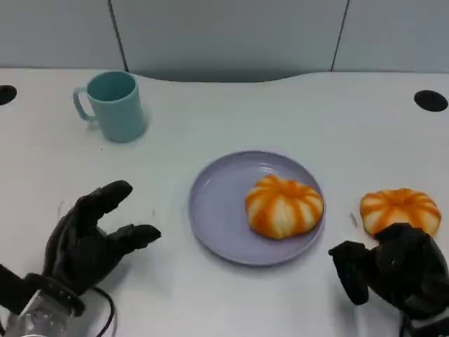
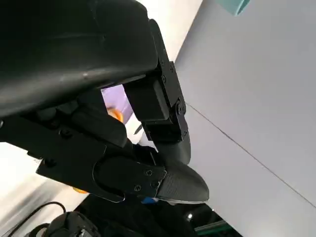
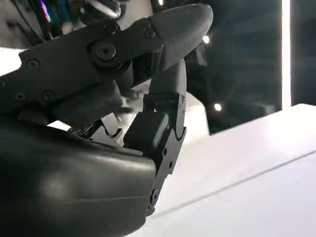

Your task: Grasp the bread from the table and place it into the plate.

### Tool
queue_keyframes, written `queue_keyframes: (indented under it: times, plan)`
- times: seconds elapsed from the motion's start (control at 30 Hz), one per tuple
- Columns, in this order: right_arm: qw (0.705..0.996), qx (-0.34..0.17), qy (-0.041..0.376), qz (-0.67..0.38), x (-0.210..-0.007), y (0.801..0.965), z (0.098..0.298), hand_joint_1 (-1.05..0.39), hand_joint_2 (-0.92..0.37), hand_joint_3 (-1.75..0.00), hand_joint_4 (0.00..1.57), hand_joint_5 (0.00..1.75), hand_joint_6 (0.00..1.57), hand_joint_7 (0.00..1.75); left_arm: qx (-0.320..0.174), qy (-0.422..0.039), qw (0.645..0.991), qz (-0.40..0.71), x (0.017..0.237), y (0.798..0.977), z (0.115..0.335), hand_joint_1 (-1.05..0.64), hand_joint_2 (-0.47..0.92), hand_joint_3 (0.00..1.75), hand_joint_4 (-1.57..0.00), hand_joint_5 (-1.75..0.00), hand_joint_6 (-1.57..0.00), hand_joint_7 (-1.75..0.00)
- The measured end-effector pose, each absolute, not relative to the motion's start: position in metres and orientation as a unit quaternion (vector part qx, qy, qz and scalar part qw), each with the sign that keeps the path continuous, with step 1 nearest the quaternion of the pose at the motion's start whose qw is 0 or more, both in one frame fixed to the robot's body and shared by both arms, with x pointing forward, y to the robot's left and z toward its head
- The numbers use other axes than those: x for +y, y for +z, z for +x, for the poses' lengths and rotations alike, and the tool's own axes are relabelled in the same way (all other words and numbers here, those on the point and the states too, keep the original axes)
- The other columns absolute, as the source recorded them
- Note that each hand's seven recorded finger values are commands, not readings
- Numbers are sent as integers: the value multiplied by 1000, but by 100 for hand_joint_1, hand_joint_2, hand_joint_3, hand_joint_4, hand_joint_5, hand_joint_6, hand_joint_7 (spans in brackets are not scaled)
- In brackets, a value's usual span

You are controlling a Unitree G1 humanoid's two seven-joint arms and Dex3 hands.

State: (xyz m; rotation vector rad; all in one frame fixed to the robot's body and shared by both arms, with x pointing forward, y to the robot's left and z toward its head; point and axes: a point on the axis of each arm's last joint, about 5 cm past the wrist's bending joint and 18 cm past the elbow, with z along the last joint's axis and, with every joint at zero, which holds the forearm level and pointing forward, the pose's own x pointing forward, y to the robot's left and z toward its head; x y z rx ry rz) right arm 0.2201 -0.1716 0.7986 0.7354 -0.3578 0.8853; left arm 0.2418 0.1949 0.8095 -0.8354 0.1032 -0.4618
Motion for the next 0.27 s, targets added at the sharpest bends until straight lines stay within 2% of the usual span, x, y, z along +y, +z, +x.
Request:
queue_keyframes:
  times: [0.1,0.2,0.23,0.27]
  plan:
    - [834,-181,400,333,-174,799,216,-42,-87,0,86,175,75,147,53,-219,887,-402,195,807,238,-99,92,15,-157,-9,-129,-2]
    - [836,-182,397,334,-175,800,215,-41,-87,0,86,175,74,151,50,-221,888,-401,195,806,237,-99,92,15,-157,-8,-129,-2]
    - [835,-181,397,335,-175,800,215,-41,-88,0,87,175,80,130,48,-221,888,-400,195,806,237,-97,92,15,-157,-7,-129,-2]
    - [834,-180,399,336,-176,800,215,-41,-89,0,87,175,83,121,46,-222,888,-399,195,806,237,-96,92,15,-157,-7,-129,-2]
